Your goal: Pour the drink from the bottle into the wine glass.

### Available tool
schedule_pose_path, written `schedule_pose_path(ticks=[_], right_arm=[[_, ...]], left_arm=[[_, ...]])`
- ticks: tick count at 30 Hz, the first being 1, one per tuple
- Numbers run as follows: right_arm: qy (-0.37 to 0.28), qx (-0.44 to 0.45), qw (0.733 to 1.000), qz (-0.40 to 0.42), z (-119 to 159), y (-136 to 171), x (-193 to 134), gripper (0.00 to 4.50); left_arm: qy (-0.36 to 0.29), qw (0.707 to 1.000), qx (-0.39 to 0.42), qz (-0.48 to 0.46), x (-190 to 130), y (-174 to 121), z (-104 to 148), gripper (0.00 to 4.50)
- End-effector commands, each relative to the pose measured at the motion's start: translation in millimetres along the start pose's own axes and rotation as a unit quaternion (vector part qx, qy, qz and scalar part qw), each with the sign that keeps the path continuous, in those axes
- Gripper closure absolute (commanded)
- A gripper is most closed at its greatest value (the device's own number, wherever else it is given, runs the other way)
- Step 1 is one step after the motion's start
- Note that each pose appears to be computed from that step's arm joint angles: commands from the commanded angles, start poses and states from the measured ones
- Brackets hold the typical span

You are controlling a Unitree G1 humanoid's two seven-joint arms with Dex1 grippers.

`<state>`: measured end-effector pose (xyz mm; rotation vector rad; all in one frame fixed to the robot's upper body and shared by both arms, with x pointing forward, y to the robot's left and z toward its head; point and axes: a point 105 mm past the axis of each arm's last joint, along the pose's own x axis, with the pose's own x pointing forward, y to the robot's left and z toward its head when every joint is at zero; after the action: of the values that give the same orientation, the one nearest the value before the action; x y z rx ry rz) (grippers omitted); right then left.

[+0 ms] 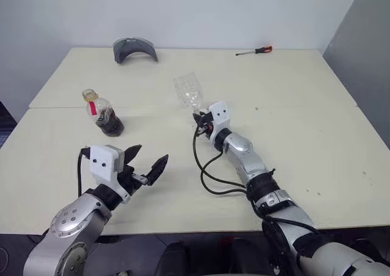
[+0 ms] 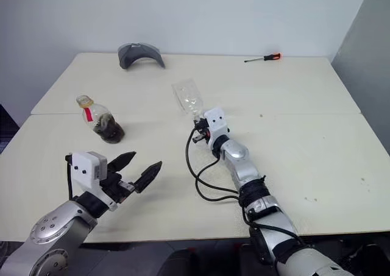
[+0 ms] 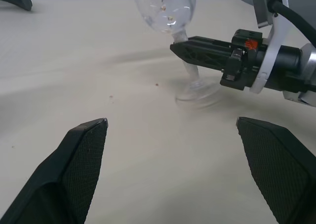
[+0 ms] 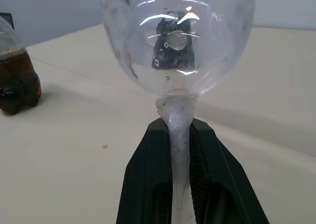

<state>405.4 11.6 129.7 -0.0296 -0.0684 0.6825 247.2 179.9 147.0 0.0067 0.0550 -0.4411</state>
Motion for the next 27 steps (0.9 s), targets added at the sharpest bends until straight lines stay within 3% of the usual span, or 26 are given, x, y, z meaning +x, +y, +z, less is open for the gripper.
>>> schedule_pose_path(ticks=[1,15,27], right_arm=[[0.057,-0.01,0.998,-0.012,-17.3,-15.2,-20.8,4.33],[0.108,-0.033,0.994,-0.004,-10.1,-23.8,-48.8,4.33],[-0.026,-0.006,1.0,0.002,43.0,-8.6,-5.8,4.33]], left_arm=[[-0.023,1.0,0.011,0.0,4.4,2.4,10.5,0.0],[-0.034,0.999,0.016,-0.016,15.4,-4.2,19.2,0.0],[-0.031,0.999,0.022,-0.006,8.1,-0.8,20.5,0.0]])
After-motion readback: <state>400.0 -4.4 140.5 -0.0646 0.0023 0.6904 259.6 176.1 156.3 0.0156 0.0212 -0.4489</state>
